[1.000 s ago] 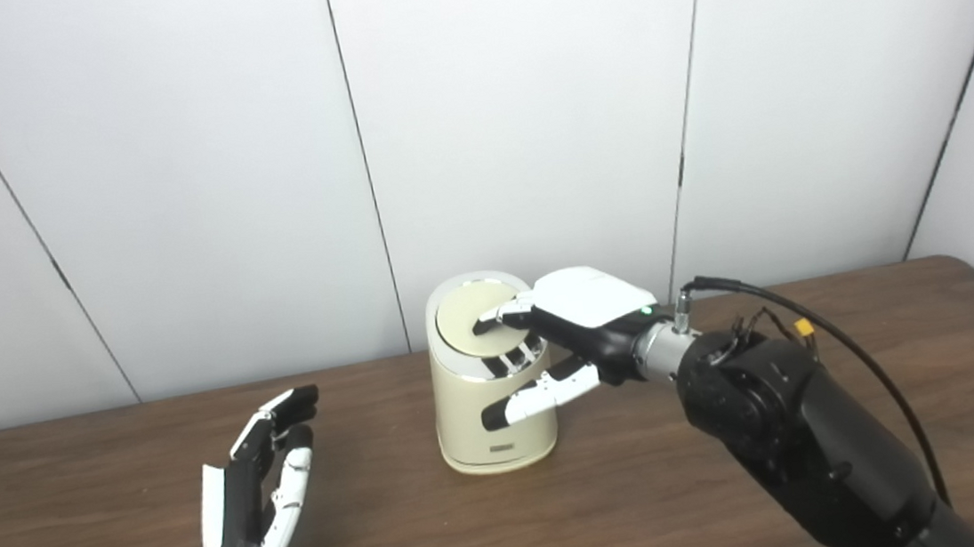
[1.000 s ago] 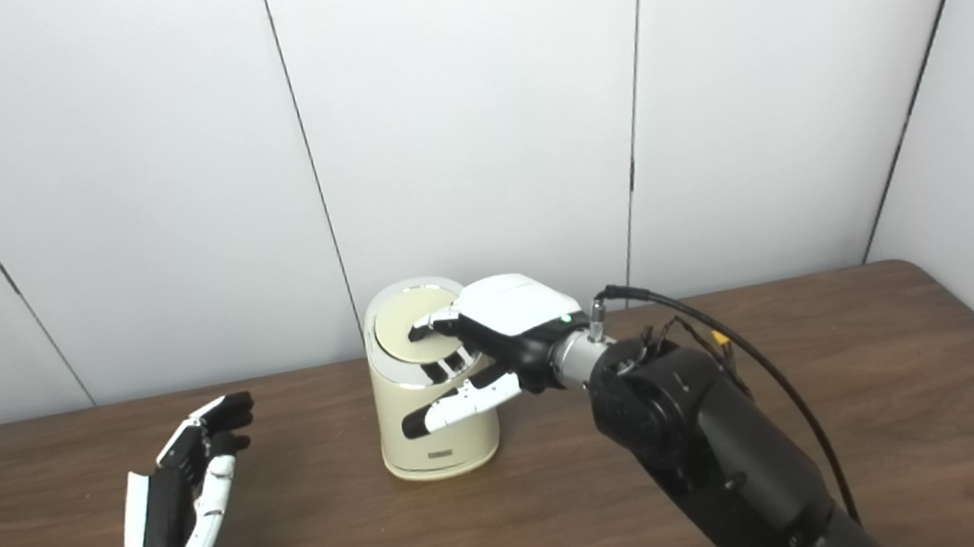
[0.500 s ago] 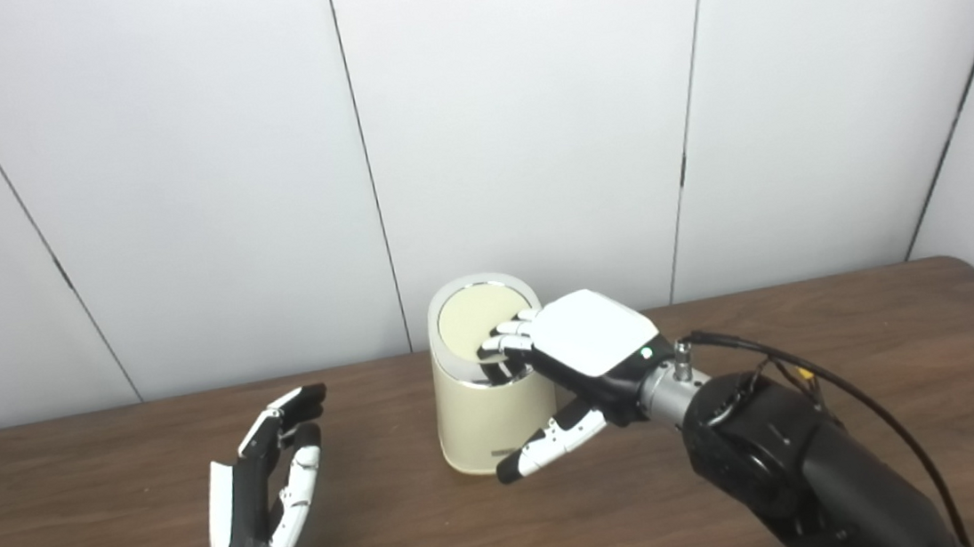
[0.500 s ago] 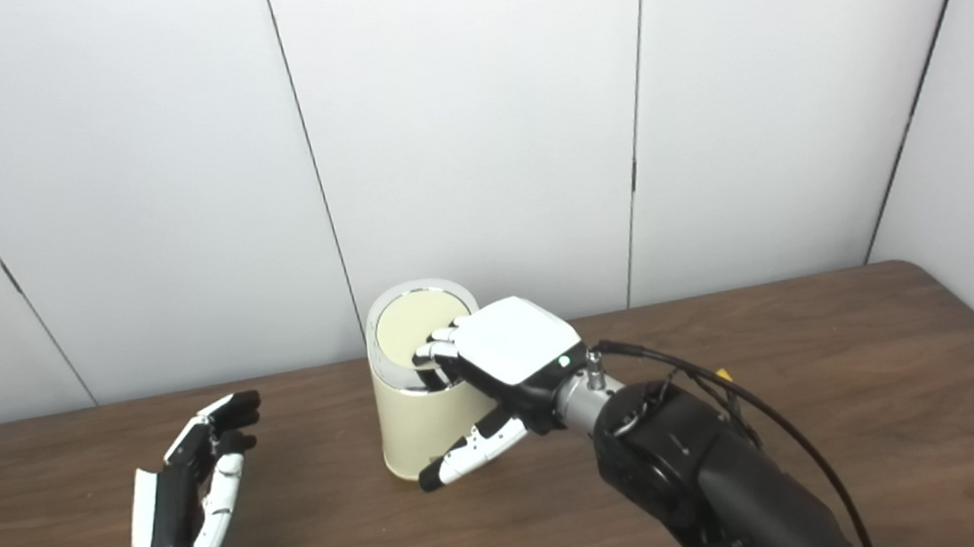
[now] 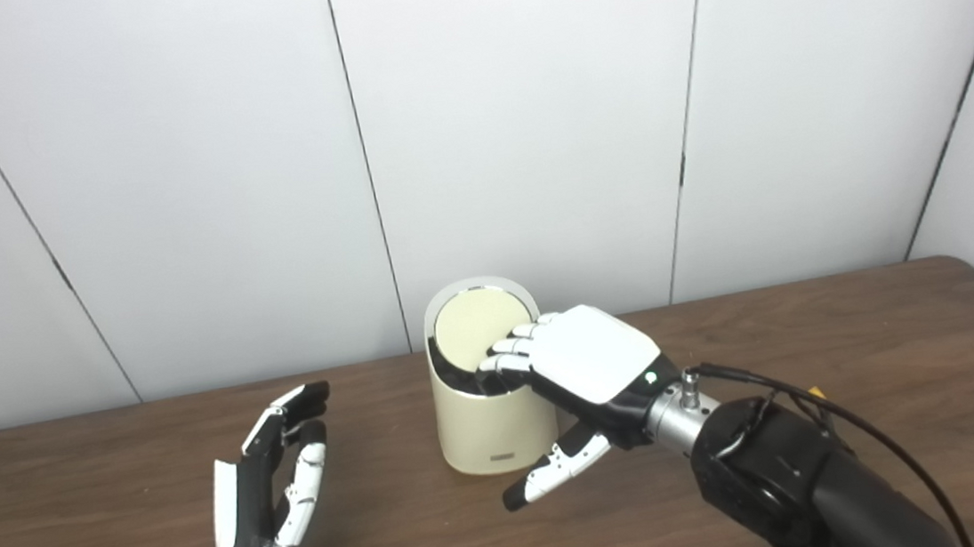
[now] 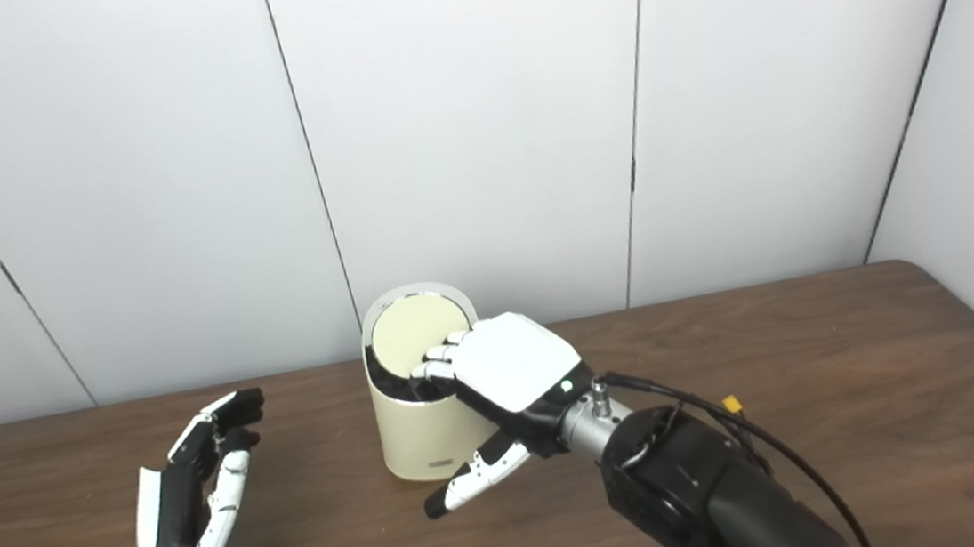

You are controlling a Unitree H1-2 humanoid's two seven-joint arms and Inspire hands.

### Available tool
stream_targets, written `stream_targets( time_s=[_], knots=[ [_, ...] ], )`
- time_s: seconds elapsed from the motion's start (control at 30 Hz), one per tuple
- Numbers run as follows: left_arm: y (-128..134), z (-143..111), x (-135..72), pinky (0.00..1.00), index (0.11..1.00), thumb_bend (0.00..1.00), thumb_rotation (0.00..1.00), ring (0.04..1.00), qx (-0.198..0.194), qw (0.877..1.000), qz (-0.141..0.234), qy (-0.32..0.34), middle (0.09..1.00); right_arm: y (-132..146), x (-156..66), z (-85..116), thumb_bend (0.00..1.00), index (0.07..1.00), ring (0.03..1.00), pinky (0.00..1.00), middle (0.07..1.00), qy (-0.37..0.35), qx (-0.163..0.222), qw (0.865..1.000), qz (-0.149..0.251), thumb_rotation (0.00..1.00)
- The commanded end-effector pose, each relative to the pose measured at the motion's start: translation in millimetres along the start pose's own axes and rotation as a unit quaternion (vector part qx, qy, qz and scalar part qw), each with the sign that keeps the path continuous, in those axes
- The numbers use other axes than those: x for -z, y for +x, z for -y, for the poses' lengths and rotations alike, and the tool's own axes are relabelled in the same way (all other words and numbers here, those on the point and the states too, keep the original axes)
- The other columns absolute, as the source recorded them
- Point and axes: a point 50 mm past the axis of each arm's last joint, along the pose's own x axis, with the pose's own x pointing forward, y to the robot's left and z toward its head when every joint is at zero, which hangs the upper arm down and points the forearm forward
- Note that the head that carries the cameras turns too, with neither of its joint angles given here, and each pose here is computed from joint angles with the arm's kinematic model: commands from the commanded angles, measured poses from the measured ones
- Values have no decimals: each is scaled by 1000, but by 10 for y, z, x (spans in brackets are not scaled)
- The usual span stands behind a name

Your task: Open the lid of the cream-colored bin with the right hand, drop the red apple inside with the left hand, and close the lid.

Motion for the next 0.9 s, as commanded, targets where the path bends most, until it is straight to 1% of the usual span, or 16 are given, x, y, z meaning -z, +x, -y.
stream_targets(
  time_s=[0.0,0.07,0.13,0.27,0.33,0.4,0.47,0.57,0.7,0.77,0.87],
  knots=[
    [-51,93,11,652,750,425,779,741,2,1000,-1,-9,753,-14,-56,-41,824,806,886,844,855,9,-19,1000,23,850],
    [-52,94,5,660,749,422,774,742,2,1000,0,-11,755,-16,-27,0,820,816,893,851,866,24,4,1000,19,831],
    [-54,94,3,671,745,422,769,741,1,1000,1,-10,754,-18,-3,27,817,828,901,861,878,34,18,999,15,822],
    [-57,92,8,662,745,415,774,737,2,1000,1,-8,755,-23,25,32,812,851,916,865,894,49,33,998,12,812],
    [-58,92,9,661,746,413,770,737,2,1000,0,-10,756,-27,30,26,806,871,930,874,912,58,43,997,11,812],
    [-60,93,10,661,743,417,766,735,1,1000,-1,-11,754,-29,34,18,808,896,944,877,934,66,53,996,9,792],
    [-65,93,9,663,744,415,773,735,2,1000,-1,-7,754,-31,39,2,807,946,978,903,980,68,61,996,5,797],
    [-74,94,6,660,746,411,783,734,3,1000,0,-4,754,-35,49,-18,803,994,998,970,998,71,74,995,-1,813],
    [-75,93,18,660,747,415,779,735,5,1000,-2,-6,758,-37,69,-35,823,1000,1000,998,1000,87,97,991,-12,805],
    [-82,99,26,659,748,417,772,733,4,1000,-5,-9,760,-41,80,-46,835,1000,1000,1000,1000,92,116,989,-16,796],
    [-87,104,33,654,751,420,770,729,5,1000,-7,-11,758,-48,91,-55,877,1000,1000,1000,1000,86,141,986,-33,809]
  ],
)
